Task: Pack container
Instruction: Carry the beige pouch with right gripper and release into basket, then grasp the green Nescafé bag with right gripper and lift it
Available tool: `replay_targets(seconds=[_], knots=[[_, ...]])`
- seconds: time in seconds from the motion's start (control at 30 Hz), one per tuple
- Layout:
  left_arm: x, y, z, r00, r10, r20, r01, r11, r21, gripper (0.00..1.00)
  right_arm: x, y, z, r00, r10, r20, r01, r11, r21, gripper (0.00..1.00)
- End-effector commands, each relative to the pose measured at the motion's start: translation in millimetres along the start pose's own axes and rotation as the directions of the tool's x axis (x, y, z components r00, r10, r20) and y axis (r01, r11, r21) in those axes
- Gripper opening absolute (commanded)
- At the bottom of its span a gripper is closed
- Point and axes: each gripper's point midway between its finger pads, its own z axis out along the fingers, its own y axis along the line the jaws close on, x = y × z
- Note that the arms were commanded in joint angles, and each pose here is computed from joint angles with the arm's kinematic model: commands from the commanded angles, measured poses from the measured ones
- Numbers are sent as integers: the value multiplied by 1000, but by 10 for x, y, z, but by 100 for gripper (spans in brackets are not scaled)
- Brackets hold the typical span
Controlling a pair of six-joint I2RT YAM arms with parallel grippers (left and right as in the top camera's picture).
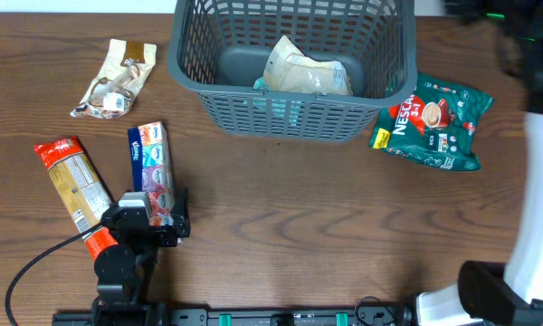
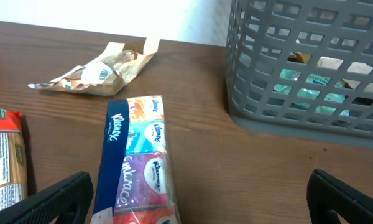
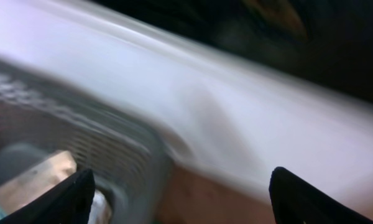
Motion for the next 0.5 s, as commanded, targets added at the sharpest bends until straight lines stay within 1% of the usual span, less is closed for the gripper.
replay_targets(seconds=[0.0,0.03,0.13,0.2,0.27,0.47], knots=[[136,7,18,999,-10,-42,10,1000,-1,99,668,-790,-31,849,519,-96,-481,836,263,77],[136,7,18,999,-10,-42,10,1000,-1,99,929,-928,-74,773,619,-137,-566,771,294,77],[136,7,18,999,-10,-42,10,1000,-1,99,1347,-1018,-41,689,680,-252,-629,733,260,76],[136,7,18,999,-10,-42,10,1000,-1,99,1678,-1054,53,635,697,-334,-651,715,254,75],[136,7,18,999,-10,-42,10,1000,-1,99,1961,-1076,138,593,705,-389,-654,704,279,75],[136,7,18,999,-10,-42,10,1000,-1,99,2954,-875,523,466,663,-586,-634,712,301,75]])
